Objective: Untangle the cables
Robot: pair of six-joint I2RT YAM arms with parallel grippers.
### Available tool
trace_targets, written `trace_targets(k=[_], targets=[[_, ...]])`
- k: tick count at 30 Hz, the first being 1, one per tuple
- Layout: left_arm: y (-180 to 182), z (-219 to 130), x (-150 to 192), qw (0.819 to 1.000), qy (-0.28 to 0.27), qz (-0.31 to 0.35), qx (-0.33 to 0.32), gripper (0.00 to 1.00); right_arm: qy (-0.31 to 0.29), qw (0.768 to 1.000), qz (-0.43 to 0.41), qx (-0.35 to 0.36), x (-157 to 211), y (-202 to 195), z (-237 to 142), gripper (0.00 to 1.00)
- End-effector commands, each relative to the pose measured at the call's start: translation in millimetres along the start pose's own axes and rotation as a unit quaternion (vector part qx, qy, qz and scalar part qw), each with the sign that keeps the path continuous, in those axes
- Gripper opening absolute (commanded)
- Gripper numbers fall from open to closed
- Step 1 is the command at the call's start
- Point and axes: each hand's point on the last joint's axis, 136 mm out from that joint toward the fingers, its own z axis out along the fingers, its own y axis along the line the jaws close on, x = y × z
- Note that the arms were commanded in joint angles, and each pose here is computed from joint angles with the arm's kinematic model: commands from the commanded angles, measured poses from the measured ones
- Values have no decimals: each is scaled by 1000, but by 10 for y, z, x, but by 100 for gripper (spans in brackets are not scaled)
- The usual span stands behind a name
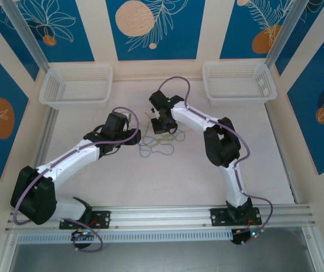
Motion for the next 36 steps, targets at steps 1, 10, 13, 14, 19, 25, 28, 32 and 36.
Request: trace_targets(k=[1,10,13,14,19,25,28,32,36], targets=[[-10,10,3,1000,0,-9,10,63,-25,1000,4,-8,4,72,-481,0],[-48,43,8,1000,8,-5,18,64,-50,997,16,-55,20,168,-902,9],[-57,50,13,1000,10,-5,20,65,-46,996,22,-69,19,170,-865,11],[-65,48,16,1000,11,-5,22,65,-43,996,24,-72,23,167,-841,13],[-59,33,8,1000,9,-2,21,65,-41,995,30,-88,27,167,-736,16],[-72,49,22,1000,13,-2,24,65,-29,993,41,-108,55,147,-582,3],[-77,52,20,1000,13,-1,25,65,-31,992,47,-114,56,132,-595,0],[-105,65,26,999,14,0,33,66,-50,990,33,-131,29,207,-793,0],[-204,87,13,998,14,6,60,68,-73,986,29,-145,-9,256,-1028,0]])
